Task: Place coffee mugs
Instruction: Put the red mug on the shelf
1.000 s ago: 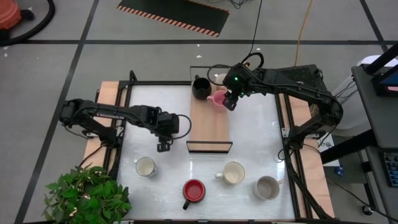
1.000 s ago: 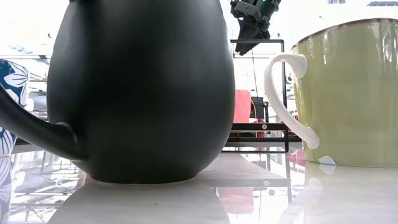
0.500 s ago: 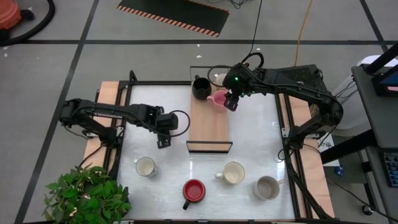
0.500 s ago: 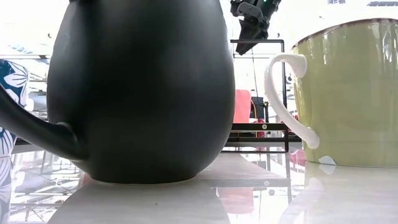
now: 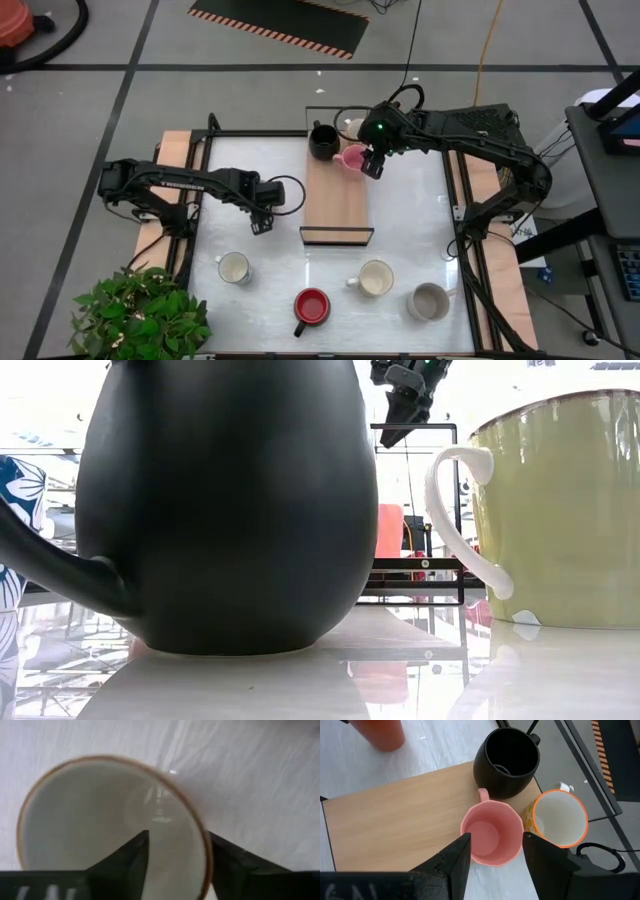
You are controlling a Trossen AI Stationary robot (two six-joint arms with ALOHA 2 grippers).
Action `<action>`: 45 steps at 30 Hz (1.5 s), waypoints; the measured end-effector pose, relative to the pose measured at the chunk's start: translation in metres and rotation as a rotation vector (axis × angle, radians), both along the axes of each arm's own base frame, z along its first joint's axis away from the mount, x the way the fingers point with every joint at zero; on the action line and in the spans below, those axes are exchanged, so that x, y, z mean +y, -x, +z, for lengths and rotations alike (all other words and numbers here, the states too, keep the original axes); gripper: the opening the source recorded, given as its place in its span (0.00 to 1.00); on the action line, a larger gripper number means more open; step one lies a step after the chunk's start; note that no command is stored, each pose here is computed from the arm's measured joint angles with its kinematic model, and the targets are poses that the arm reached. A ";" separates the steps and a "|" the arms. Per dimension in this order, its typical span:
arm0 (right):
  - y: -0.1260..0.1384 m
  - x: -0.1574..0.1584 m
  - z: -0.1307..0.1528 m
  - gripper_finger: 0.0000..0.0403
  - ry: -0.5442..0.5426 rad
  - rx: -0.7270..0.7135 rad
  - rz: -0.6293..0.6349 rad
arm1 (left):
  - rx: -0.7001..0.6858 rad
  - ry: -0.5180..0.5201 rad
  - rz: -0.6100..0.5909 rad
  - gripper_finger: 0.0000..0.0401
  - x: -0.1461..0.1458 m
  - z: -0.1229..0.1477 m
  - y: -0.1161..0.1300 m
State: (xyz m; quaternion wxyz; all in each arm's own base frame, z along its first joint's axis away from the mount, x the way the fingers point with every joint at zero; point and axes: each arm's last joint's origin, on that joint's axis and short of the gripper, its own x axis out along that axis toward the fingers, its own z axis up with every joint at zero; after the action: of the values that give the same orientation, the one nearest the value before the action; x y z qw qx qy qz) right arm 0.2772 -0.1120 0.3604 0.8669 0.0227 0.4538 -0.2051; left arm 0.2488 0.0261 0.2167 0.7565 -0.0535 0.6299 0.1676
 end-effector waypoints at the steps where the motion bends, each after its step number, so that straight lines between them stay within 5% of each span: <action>1: 0.000 0.000 0.000 0.42 -0.001 0.001 0.000 | -0.015 -0.001 -0.018 0.39 0.000 0.000 -0.002; 7: 0.004 0.002 0.003 0.42 -0.002 -0.001 -0.002 | -0.034 0.010 -0.123 0.07 0.001 0.012 -0.008; 14: 0.012 0.005 0.015 0.42 0.022 -0.062 -0.008 | -0.116 -0.054 -0.193 0.06 0.018 0.048 -0.019; 21: 0.021 0.006 0.025 0.42 0.065 -0.103 -0.060 | -0.198 -0.099 -0.131 0.06 0.047 0.074 -0.033; 30: 0.028 0.009 0.030 0.42 0.052 -0.124 -0.085 | -0.294 -0.128 -0.139 0.06 0.065 0.105 -0.072; 45: 0.028 0.009 0.030 0.42 0.055 -0.122 -0.082 | -0.204 -0.039 -0.115 0.06 0.063 0.074 -0.137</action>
State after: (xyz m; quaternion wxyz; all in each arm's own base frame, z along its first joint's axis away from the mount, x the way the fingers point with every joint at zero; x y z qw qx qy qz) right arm 0.2490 -0.1028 0.3909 0.8842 0.0299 0.3929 -0.2509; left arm 0.3863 0.0896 0.2905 0.8258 -0.0195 0.5485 0.1298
